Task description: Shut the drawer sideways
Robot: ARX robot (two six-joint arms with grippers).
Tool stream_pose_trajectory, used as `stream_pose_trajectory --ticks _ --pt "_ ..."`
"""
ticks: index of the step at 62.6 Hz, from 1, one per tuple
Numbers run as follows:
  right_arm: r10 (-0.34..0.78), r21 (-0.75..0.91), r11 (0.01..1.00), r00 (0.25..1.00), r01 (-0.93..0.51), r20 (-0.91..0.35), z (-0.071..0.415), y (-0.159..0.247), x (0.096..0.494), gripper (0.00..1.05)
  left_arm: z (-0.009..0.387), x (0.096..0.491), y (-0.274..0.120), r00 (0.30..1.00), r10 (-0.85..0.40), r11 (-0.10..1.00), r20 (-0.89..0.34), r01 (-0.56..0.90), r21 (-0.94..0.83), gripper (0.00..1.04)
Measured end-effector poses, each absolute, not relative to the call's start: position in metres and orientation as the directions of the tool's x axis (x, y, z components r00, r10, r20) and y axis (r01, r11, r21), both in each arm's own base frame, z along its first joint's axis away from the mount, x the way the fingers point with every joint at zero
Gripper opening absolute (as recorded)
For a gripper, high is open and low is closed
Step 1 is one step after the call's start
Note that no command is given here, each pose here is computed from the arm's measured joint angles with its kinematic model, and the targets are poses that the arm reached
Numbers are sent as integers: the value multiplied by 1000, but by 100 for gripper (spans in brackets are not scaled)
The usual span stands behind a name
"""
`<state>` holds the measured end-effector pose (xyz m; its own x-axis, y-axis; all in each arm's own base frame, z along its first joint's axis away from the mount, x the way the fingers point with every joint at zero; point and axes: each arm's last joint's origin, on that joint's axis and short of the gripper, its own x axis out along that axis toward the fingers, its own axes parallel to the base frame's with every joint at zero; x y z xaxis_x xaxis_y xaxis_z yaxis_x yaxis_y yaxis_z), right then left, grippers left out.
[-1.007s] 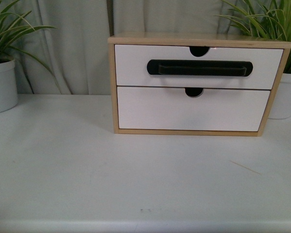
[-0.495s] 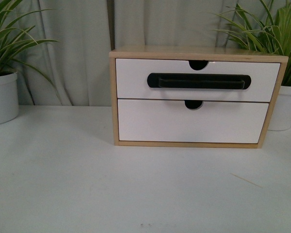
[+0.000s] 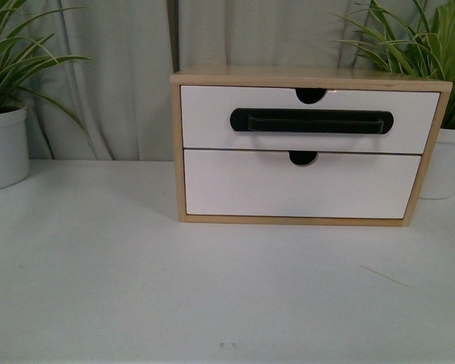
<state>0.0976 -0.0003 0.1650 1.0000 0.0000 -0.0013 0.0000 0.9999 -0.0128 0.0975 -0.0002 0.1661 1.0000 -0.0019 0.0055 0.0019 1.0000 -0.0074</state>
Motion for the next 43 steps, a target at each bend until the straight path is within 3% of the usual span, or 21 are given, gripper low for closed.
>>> stream_pose_trajectory --ticks 7,10,43 --pt "0 -13 1000 1000 0 -1 165 0 98 89 166 97 0 1000 -2 1000 6 2 -7 100" --pt "0 -12 1000 1000 0 -1 165 0 98 97 166 97 0 1000 -2 1000 6 2 -6 99" --pt "0 -11 1000 1000 0 -1 165 0 98 96 166 97 0 1000 -2 1000 6 2 -6 99"
